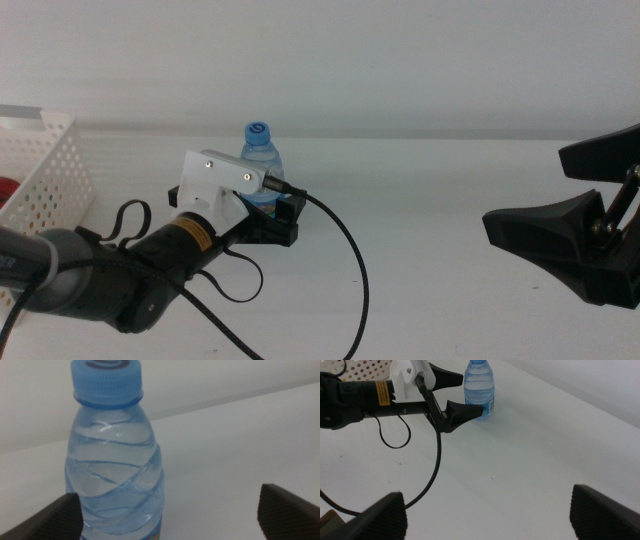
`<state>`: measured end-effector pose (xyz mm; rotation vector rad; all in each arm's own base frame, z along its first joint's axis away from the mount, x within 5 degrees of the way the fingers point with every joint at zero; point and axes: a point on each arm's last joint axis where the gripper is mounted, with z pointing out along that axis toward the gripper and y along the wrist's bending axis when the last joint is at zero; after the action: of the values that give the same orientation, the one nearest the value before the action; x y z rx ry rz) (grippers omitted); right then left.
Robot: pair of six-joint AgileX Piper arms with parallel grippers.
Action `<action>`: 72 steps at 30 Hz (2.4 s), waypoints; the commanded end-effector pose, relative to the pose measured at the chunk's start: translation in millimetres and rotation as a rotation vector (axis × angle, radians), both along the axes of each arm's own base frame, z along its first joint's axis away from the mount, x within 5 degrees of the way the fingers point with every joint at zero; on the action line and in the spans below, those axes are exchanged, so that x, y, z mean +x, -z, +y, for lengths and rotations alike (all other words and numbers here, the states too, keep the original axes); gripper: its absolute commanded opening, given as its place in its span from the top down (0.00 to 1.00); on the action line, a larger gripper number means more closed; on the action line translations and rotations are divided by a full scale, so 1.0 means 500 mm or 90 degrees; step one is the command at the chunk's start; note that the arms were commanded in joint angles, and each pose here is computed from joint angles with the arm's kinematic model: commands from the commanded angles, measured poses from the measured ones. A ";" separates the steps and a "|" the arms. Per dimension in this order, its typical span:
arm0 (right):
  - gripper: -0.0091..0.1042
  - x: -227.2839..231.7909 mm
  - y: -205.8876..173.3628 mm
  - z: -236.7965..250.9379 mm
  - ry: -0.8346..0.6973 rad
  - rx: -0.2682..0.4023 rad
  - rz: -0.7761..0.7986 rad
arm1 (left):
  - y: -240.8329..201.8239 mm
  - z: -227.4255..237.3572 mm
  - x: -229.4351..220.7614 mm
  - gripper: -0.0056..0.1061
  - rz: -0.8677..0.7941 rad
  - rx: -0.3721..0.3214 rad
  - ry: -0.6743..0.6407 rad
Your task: Use arms to grab the bottles and put them into the dustbin to the left of the table.
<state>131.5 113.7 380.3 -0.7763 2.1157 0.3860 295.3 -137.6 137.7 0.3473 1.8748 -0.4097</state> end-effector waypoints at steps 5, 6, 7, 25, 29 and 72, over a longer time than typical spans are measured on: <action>0.16 0.000 0.000 -0.001 -0.004 -0.003 -0.011 | -0.003 0.000 0.004 0.11 0.001 -0.030 -0.014; 0.16 0.000 0.000 -0.001 -0.004 -0.003 -0.011 | -0.003 0.000 0.004 0.11 0.001 -0.030 -0.014; 0.16 0.000 0.000 -0.001 -0.004 -0.003 -0.011 | -0.003 0.000 0.004 0.11 0.001 -0.030 -0.014; 0.16 0.000 0.000 -0.001 -0.004 -0.003 -0.011 | -0.007 0.005 0.008 0.11 -0.002 -0.057 -0.044; 0.16 0.000 0.000 -0.001 -0.004 -0.003 -0.011 | -0.007 0.009 0.010 0.11 0.001 -0.065 -0.064; 0.16 0.000 0.000 -0.001 -0.004 -0.003 -0.011 | 0.048 -0.009 0.076 0.11 -0.031 -0.061 -0.096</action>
<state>131.5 113.7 380.4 -0.7761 2.1151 0.3862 330.4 -140.6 117.2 0.1505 1.7992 -0.3836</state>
